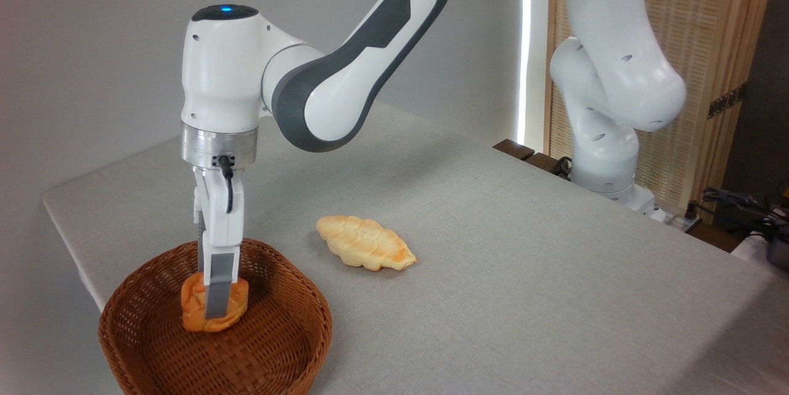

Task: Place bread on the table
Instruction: 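Lower the gripper onto the orange roll and close on it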

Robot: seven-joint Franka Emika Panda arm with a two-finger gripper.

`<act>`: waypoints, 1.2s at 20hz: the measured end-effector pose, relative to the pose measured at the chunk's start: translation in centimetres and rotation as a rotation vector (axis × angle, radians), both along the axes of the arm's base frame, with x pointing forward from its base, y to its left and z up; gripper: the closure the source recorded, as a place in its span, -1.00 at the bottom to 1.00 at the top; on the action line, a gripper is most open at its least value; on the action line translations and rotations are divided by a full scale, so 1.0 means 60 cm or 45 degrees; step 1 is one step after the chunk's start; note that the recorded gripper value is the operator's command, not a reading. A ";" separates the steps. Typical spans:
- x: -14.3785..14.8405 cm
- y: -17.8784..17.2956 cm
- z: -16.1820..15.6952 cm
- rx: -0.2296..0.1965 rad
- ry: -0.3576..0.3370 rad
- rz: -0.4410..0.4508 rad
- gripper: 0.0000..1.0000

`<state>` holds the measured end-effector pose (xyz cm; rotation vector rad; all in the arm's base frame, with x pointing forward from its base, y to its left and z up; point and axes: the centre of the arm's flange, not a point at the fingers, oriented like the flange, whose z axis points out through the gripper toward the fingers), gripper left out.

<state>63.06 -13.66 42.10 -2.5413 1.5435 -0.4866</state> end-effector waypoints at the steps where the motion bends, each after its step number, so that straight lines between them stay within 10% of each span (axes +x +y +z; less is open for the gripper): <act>1: 0.000 0.002 0.000 0.005 -0.001 -0.013 0.36; 19: 0.002 0.005 0.007 0.006 -0.011 -0.017 0.30; 24: -0.005 0.011 0.064 -0.075 -0.060 0.158 0.23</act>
